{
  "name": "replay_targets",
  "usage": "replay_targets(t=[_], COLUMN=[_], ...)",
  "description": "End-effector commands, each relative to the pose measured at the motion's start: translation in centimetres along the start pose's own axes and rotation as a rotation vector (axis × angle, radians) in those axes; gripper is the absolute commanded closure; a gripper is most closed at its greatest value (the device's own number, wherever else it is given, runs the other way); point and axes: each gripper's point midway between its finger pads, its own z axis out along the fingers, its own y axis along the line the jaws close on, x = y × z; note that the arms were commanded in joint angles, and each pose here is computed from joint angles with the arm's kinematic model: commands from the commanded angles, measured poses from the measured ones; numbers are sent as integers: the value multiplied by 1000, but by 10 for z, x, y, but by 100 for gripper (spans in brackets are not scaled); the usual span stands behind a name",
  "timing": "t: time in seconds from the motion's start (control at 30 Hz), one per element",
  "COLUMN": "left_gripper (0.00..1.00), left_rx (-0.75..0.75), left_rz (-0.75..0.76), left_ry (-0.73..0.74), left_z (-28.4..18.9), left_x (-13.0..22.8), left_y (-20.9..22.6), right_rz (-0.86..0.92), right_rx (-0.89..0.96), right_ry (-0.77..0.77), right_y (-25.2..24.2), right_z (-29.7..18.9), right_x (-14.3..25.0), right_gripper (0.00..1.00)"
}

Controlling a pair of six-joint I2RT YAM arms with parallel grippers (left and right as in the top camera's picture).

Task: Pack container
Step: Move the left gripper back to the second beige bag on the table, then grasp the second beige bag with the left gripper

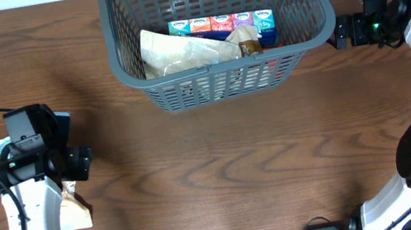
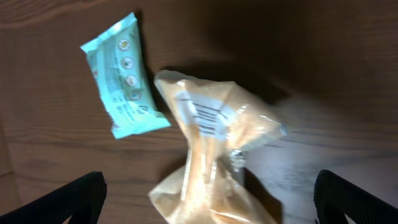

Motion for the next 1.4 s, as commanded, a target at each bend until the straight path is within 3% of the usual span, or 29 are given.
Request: replay_targets(t=[0.0, 0.23, 0.57, 0.9, 1.37], left_gripper=[1, 1, 1, 1, 1], left_rx=[-4, 155, 194, 259, 235], left_rz=[35, -5, -16, 5, -5], left_ry=[68, 45, -6, 52, 177], left_z=[15, 34, 50, 78, 92], left_x=[15, 18, 15, 34, 73], left_y=[8, 1, 5, -18, -22], right_rz=[-21, -20, -17, -16, -15], right_rx=[-8, -8, -10, -2, 1], right_ry=[1, 2, 10, 14, 18], right_y=[4, 4, 5, 4, 3], right_z=[1, 1, 1, 1, 1], right_x=[0, 0, 2, 3, 4], right_gripper=[1, 1, 1, 1, 1])
